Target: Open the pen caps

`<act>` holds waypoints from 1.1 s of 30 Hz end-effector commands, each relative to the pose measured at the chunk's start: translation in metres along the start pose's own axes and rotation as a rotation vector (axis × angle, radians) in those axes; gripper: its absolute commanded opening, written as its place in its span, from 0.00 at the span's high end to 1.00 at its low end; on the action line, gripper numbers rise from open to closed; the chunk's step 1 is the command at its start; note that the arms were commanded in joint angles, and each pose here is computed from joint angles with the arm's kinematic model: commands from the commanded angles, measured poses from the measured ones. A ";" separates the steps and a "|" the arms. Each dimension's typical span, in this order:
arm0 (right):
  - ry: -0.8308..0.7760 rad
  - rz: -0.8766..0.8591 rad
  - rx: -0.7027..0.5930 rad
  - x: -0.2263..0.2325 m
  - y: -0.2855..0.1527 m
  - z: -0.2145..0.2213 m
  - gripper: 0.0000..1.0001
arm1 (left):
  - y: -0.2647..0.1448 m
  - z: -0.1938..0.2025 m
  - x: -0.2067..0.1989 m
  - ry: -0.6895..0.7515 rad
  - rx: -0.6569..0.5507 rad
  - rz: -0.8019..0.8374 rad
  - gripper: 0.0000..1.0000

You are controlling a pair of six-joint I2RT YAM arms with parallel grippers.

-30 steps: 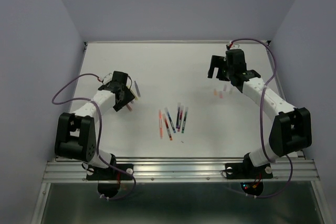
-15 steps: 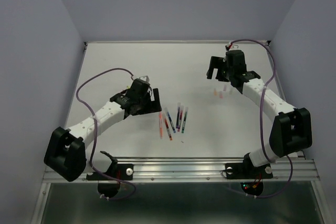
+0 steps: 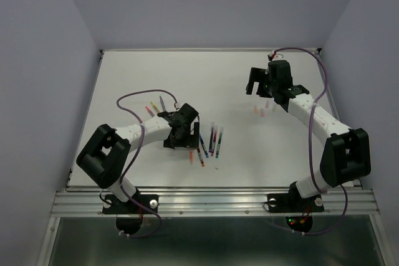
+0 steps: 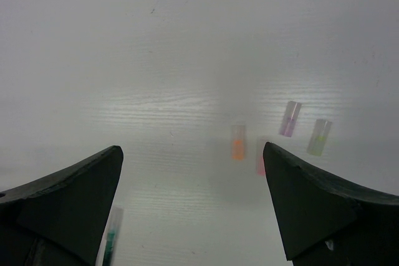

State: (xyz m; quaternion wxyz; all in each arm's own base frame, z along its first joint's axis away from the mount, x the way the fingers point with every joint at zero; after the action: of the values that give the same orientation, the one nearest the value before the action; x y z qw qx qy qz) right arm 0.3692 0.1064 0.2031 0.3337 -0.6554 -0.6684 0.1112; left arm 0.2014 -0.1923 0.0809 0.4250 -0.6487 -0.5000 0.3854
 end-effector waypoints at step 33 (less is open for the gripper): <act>-0.022 -0.016 -0.071 0.005 -0.005 -0.012 0.00 | 0.014 0.003 0.005 0.028 0.040 -0.268 1.00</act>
State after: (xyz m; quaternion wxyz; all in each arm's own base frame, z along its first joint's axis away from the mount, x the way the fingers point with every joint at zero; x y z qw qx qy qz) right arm 0.3707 0.0991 0.2016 0.3208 -0.6782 -0.6513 0.1133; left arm 0.2125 -0.2169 0.0718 0.4552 -0.6205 -0.5305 0.3555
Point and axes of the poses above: each gripper's point midway between its finger pads, its own y axis out along the fingers, its own x axis along the line the jaws close on, z = x × y, the point moved 6 cm from there along -y, back along the fingers, and after that the axes turned 7 degrees about y, right-handed, at the moved point
